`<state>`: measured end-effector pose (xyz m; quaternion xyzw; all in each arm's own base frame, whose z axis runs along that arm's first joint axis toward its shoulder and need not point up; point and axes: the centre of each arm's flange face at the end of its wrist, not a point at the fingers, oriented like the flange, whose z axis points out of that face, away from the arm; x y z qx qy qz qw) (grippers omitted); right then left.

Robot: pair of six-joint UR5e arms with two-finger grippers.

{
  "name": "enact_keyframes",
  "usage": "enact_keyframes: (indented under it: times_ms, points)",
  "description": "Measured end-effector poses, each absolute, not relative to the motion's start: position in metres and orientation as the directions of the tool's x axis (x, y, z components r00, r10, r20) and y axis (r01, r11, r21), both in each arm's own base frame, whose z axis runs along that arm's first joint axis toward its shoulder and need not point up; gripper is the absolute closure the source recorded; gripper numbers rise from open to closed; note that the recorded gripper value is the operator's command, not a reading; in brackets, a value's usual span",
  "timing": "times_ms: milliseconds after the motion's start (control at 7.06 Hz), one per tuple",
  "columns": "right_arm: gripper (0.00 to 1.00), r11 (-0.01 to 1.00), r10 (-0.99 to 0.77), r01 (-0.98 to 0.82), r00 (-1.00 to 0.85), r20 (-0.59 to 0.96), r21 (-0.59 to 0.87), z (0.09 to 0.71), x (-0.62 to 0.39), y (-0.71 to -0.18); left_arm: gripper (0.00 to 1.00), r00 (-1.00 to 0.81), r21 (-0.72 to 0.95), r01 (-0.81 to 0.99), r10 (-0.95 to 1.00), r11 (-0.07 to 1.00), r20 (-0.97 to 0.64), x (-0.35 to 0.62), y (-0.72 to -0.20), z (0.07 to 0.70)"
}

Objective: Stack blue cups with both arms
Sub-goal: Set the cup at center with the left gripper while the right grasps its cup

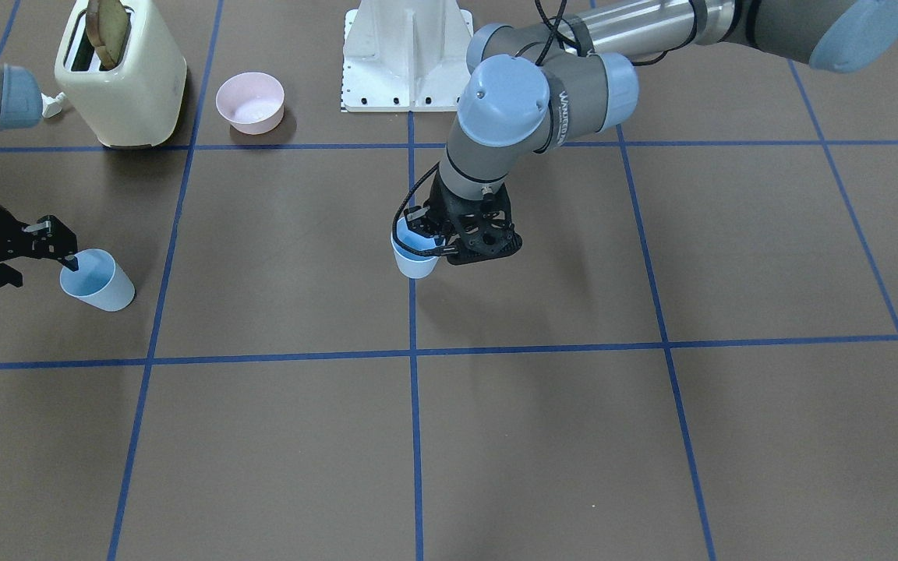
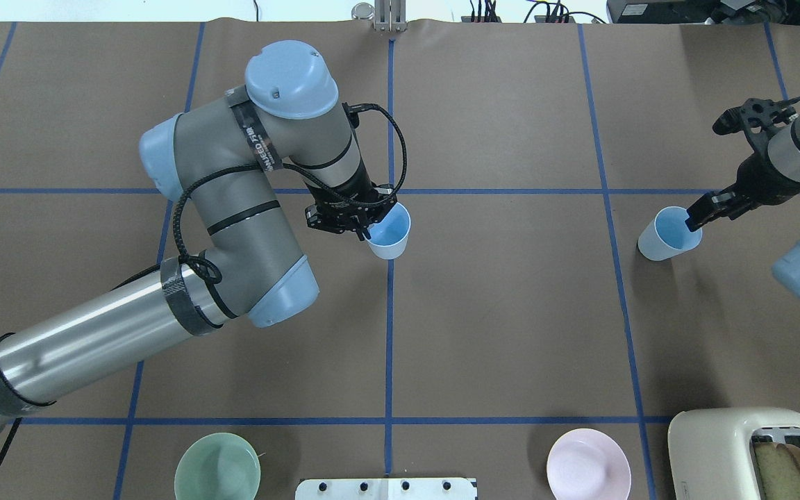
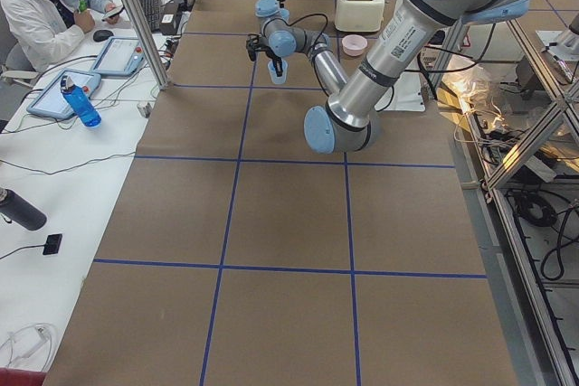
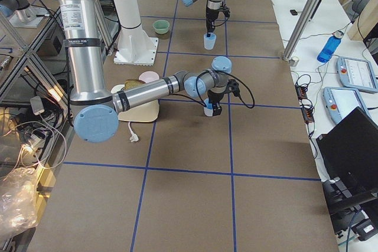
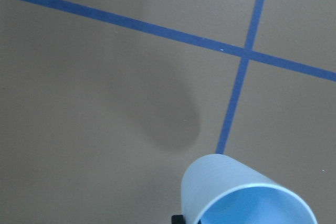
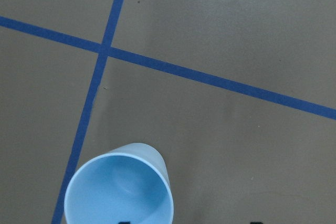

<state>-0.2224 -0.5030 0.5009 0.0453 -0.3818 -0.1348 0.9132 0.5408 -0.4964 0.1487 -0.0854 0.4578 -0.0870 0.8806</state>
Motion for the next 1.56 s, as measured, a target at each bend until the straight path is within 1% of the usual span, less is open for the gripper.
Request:
enact_keyframes:
  times_ms: [142, 567, 850, 992, 1133, 1275, 1417, 1558]
  points:
    - [0.25, 0.959, -0.282, 0.216, 0.673, 0.684, 0.183, 0.503, -0.225, -0.503, 1.0, 0.571, -0.233, 0.074, -0.233, 0.97, -0.787, 0.547, -0.497, 0.149]
    - [0.31, 0.958, -0.285, 0.228, 0.672, 0.683, 0.176, 0.509, -0.232, -0.502, 1.0, 0.571, -0.231, 0.069, -0.228, 0.971, -0.788, 0.559, -0.502, 0.168]
    - [0.33, 0.955, -0.292, 0.24, 0.67, 0.683, 0.172, 0.511, -0.239, -0.499, 1.0, 0.573, -0.231, 0.066, -0.226, 0.971, -0.788, 0.564, -0.502, 0.173]
    - [0.37, 0.953, -0.296, 0.25, 0.669, 0.682, 0.17, 0.513, -0.244, -0.498, 1.0, 0.573, -0.228, 0.067, -0.224, 0.971, -0.788, 0.566, -0.501, 0.174]
    - [0.4, 0.952, -0.3, 0.256, 0.668, 0.681, 0.168, 0.514, -0.248, -0.498, 0.94, 0.573, -0.221, 0.07, -0.221, 0.973, -0.789, 0.568, -0.501, 0.175]
    - [0.43, 0.951, -0.301, 0.259, 0.667, 0.681, 0.166, 0.514, -0.251, -0.499, 0.78, 0.572, -0.217, 0.07, -0.217, 0.974, -0.791, 0.57, -0.5, 0.176]
    - [0.49, 0.951, -0.301, 0.262, 0.667, 0.681, 0.165, 0.515, -0.253, -0.5, 0.74, 0.568, -0.212, 0.069, -0.213, 0.975, -0.795, 0.57, -0.5, 0.176]
    - [0.63, 0.951, -0.301, 0.263, 0.668, 0.681, 0.163, 0.516, -0.254, -0.5, 0.6, 0.563, -0.206, 0.067, -0.208, 0.976, -0.8, 0.57, -0.5, 0.177]
